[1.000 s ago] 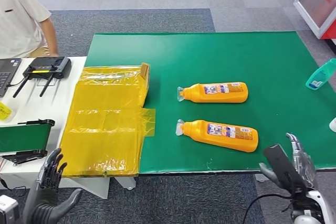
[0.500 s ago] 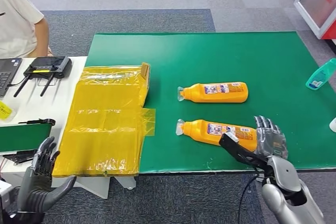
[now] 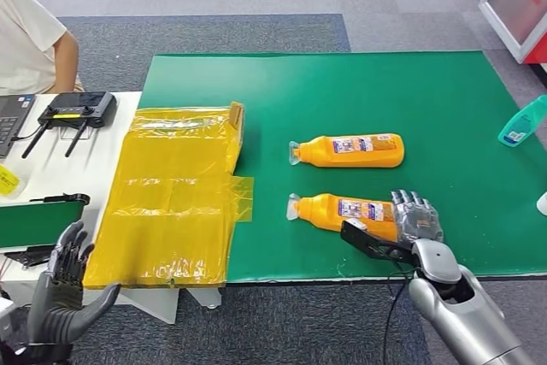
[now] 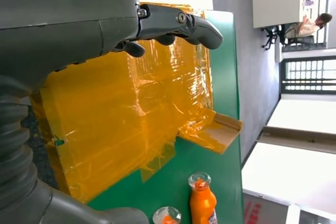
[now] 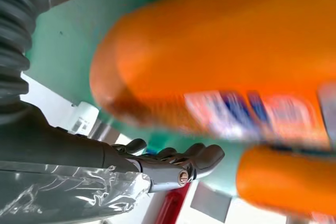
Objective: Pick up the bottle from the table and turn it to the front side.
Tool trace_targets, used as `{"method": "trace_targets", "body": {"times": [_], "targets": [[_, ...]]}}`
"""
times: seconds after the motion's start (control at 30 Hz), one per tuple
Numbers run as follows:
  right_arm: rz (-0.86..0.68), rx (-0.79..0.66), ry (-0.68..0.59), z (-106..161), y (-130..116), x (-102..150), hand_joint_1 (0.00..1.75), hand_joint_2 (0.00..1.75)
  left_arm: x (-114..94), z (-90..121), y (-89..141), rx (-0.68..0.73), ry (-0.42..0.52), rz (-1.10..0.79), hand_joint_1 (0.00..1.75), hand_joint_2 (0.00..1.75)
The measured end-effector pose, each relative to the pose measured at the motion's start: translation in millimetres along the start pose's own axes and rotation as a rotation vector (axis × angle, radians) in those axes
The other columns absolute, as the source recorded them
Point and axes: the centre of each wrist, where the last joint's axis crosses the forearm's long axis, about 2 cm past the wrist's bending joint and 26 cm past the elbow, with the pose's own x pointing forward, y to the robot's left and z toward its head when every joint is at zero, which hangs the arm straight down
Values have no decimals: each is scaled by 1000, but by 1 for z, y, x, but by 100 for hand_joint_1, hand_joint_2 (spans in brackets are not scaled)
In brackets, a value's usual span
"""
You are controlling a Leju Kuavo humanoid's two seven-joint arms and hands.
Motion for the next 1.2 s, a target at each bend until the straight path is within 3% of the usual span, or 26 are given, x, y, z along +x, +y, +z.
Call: {"method": "trace_targets", "body": {"times": [0.33,0.93,1.07,1.13,1.2], "targets": [[71,124,-62,-12,-6,-27,0,175,5,6,-3,-45,-69,-32,0,175],[64,104,-60,-16,-5,-26,1,175,3,12,-17,-87,-12,-6,0,175],[61,95,-63,-16,-5,-26,163,175,2,12,-18,-87,-7,-4,0,175],[59,83,-66,-15,-2,-25,175,175,2,12,-19,-86,-2,-3,0,175],[60,71,-69,-13,0,-25,175,175,2,12,-20,-86,6,-3,0,175]]}}
